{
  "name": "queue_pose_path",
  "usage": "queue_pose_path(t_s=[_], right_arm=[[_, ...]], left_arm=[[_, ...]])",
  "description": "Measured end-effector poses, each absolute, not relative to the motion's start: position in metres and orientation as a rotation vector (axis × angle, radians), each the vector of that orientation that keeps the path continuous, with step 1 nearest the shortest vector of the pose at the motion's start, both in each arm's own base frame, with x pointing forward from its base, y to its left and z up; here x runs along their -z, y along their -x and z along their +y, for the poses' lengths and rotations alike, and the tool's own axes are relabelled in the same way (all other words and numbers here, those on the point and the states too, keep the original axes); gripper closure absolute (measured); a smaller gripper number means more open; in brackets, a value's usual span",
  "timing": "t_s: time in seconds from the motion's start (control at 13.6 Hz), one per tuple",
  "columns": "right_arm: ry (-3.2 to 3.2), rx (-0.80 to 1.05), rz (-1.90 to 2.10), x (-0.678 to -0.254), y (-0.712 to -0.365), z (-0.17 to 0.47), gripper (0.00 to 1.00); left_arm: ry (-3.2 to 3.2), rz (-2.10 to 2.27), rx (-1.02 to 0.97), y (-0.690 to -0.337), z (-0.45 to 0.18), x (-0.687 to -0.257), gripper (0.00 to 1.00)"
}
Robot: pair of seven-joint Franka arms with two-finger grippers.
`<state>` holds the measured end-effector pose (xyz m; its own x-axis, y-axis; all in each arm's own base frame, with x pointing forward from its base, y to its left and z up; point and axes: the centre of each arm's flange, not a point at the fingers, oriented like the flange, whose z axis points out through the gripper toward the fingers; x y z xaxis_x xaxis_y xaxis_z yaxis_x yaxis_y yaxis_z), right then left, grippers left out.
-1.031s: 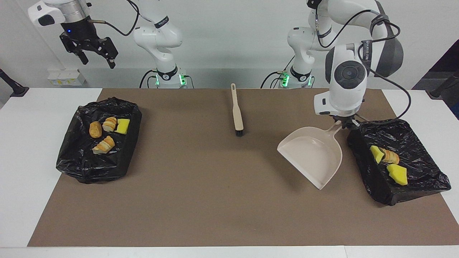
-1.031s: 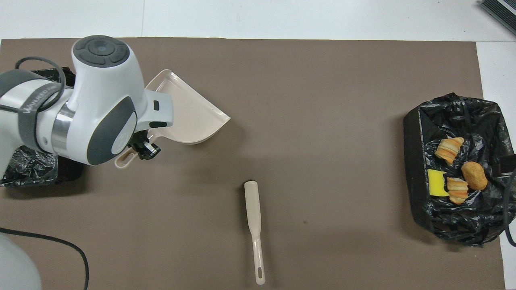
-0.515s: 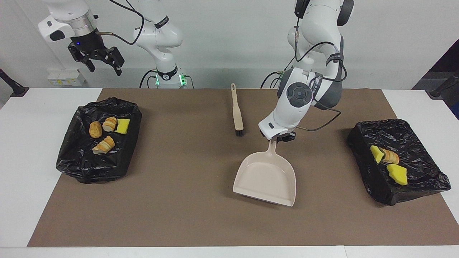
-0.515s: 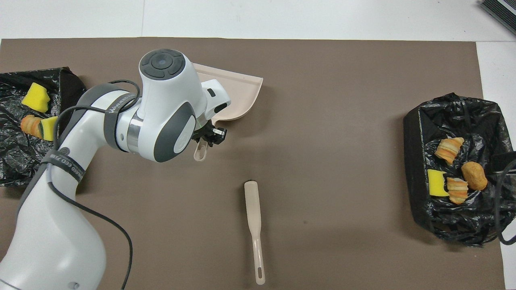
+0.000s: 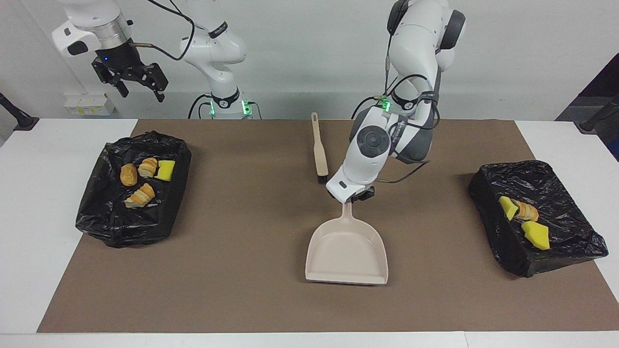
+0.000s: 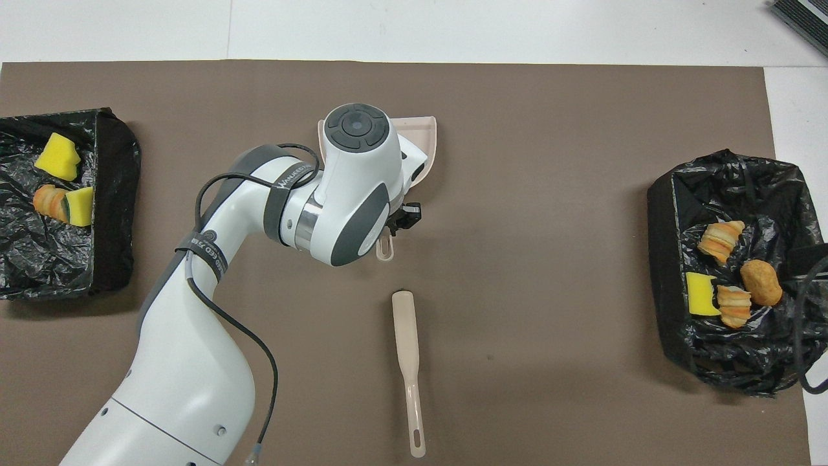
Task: Sweep and dump trash in bin
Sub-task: 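Lower the dustpan onto the table beside the brush with the left gripper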
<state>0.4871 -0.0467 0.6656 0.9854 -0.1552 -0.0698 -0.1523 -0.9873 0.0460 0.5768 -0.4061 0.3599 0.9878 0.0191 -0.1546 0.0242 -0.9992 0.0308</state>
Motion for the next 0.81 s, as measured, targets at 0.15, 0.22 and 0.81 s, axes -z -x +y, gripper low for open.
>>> queue_pose_path(t_s=[0.15, 0.22, 0.81], right_arm=[[-3.090, 0.113, -0.239, -0.666, -0.487, -0.047, 0.00], [-3.090, 0.113, -0.239, -0.666, -0.487, -0.047, 0.00], [-3.090, 0.113, -0.239, -0.666, -0.487, -0.047, 0.00]], left_arm=[[-3.101, 0.069, 0.237, -0.574, -0.411, -0.362, 0.66], [-3.103, 0.082, 0.237, -0.576, -0.408, -0.361, 0.64], [-3.084, 0.172, 0.191, -0.603, -0.334, -0.433, 0.00]])
